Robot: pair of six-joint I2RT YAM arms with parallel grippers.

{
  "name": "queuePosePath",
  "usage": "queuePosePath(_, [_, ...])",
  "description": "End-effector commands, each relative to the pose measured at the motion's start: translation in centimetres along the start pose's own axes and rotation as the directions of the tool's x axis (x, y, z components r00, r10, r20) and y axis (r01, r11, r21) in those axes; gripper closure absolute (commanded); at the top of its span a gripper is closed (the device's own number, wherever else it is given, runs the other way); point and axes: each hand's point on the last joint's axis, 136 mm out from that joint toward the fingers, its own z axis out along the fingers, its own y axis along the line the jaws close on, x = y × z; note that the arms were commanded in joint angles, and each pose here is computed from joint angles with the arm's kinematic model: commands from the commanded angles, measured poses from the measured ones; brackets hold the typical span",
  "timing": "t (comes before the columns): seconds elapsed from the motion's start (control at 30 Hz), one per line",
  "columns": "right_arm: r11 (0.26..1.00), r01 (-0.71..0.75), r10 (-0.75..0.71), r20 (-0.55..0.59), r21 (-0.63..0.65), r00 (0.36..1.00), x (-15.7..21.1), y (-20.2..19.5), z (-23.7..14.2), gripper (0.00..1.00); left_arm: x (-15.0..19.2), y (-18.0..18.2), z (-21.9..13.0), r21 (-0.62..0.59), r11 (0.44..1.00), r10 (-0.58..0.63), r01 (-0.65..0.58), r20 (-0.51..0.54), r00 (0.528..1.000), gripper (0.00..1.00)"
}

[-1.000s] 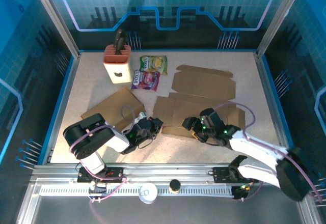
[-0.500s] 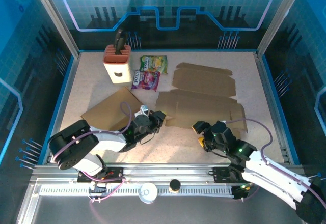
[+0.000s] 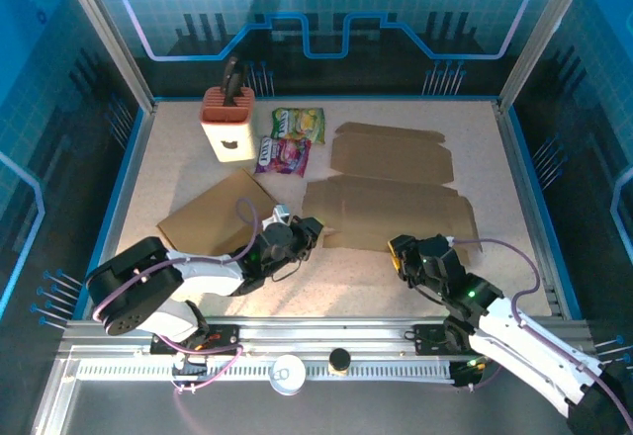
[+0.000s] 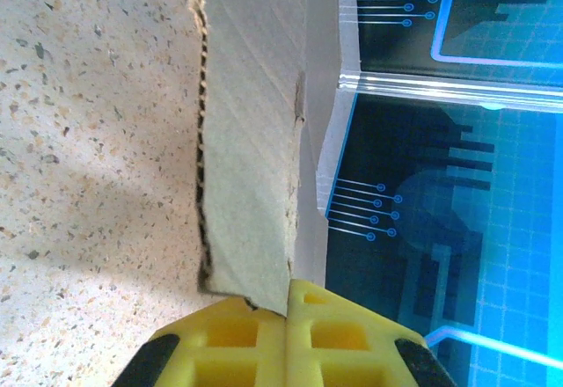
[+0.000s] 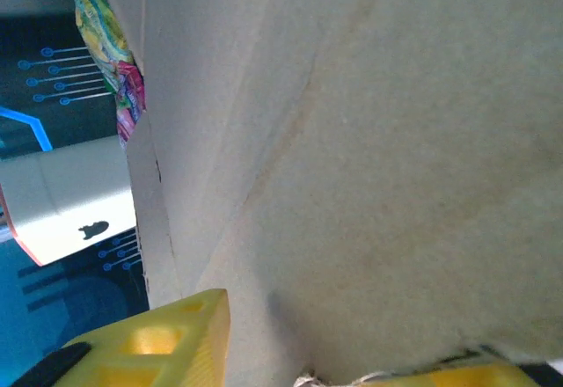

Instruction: Fold the paper box

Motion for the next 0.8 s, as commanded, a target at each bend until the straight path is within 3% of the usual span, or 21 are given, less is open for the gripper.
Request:
queuePosePath(0.0, [0.999,-0.006,0.007,0.023,-0.041,1.000,-0.5,1.5,-0.5,0.65,0.5,-1.8,-0.2,0.041,0.999,0.033,-0.033,0.000,0.999,1.00])
queuePosePath(0.43, [0.998,-0.025,0.029,0.067,-0.056,0.997,-1.8,2.7,-0.8,0.82,1.4,-1.4,-0.2,0.039,0.999,0.037,-0.037,-0.014,0.999,1.00])
queuePosePath(0.57, [0.997,-0.038,0.042,0.064,-0.063,0.997,-2.0,3.0,-0.8,0.97,1.6,-1.3,-0.2,0.041,0.998,0.040,-0.039,-0.021,0.999,1.00])
queuePosePath(0.63, [0.997,-0.033,0.038,0.067,-0.066,0.997,-2.0,3.3,-1.0,1.00,1.7,-1.3,-0.3,0.041,0.998,0.040,-0.039,-0.027,0.999,1.00])
queuePosePath(0.67, [0.997,-0.027,0.032,0.069,-0.070,0.997,-2.1,3.7,-1.1,1.00,1.8,-1.4,-0.3,0.042,0.998,0.046,-0.045,-0.033,0.998,0.96])
queuePosePath(0.73, [0.997,0.000,0.006,0.076,-0.078,0.997,-2.3,4.7,-1.7,1.00,2.1,-1.7,-0.5,0.044,0.997,0.065,-0.063,-0.050,0.997,0.71])
queuePosePath(0.77, [0.997,0.014,-0.007,0.079,-0.082,0.997,-2.4,5.2,-1.9,1.00,2.1,-1.9,-0.7,0.038,0.997,0.073,-0.071,-0.054,0.996,0.64])
